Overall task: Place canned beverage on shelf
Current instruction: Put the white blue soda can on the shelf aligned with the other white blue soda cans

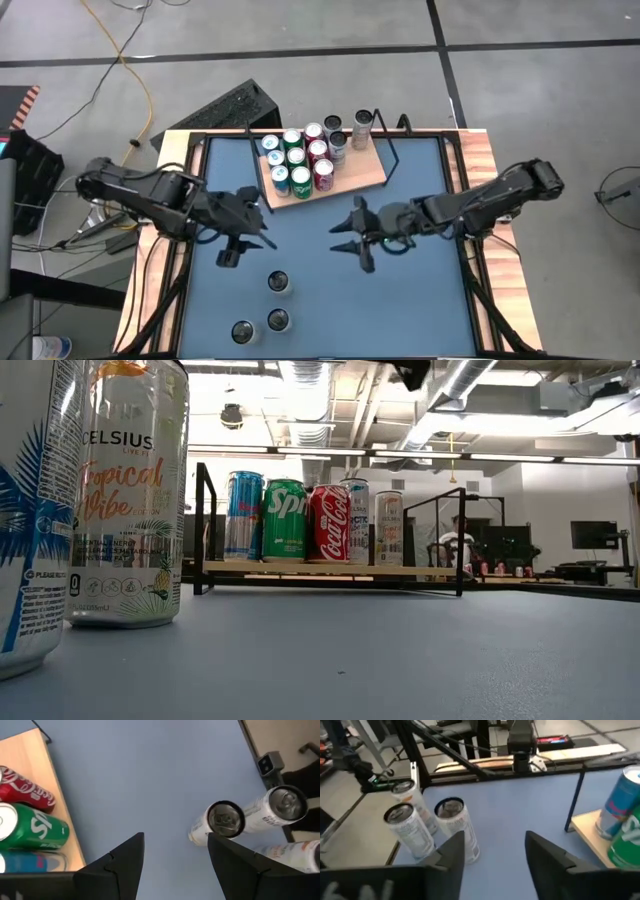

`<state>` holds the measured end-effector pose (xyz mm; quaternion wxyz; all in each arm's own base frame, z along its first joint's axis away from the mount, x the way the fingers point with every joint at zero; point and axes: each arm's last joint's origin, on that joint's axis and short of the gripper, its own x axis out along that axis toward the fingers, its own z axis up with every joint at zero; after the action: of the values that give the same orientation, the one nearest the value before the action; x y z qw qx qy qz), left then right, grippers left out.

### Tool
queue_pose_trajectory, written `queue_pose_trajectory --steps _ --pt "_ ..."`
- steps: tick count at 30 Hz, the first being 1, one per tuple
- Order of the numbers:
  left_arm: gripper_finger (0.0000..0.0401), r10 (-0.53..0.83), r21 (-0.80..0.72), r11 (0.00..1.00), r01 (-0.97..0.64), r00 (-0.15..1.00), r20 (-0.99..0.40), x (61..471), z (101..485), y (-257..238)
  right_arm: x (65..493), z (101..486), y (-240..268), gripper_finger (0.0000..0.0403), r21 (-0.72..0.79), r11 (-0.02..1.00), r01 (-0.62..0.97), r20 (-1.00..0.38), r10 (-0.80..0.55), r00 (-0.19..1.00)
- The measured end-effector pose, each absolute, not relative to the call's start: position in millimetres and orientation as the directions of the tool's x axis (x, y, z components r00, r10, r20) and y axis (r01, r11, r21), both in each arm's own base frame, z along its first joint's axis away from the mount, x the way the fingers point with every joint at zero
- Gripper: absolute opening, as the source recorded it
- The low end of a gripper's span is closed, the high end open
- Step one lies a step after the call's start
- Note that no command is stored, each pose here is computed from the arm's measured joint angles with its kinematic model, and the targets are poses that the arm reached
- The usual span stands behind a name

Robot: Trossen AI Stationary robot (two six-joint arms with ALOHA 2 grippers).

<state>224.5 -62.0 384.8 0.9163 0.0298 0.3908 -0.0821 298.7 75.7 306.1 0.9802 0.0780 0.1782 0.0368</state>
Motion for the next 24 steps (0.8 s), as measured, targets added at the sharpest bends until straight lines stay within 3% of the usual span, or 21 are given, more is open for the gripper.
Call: queue_pose_trajectory --steps 8,15,24 --pt "0.0206 -0.194 -0.122 0.981 0.153 0.695 -0.692 214 390 -84 338 302 108 0.0242 0.047 0.993 -0.111 -0.363 0.120 0.924" --pt "0.0206 -0.157 -0.166 0.984 0.065 0.756 -0.635 210 398 -99 372 301 136 0.0246 -0.068 0.962 -0.266 -0.378 0.222 0.899" --pt "0.0206 -0.031 -0.172 0.983 -0.063 0.869 -0.493 199 436 -102 405 289 188 0.0246 -0.023 0.901 -0.434 -0.387 0.392 0.835"
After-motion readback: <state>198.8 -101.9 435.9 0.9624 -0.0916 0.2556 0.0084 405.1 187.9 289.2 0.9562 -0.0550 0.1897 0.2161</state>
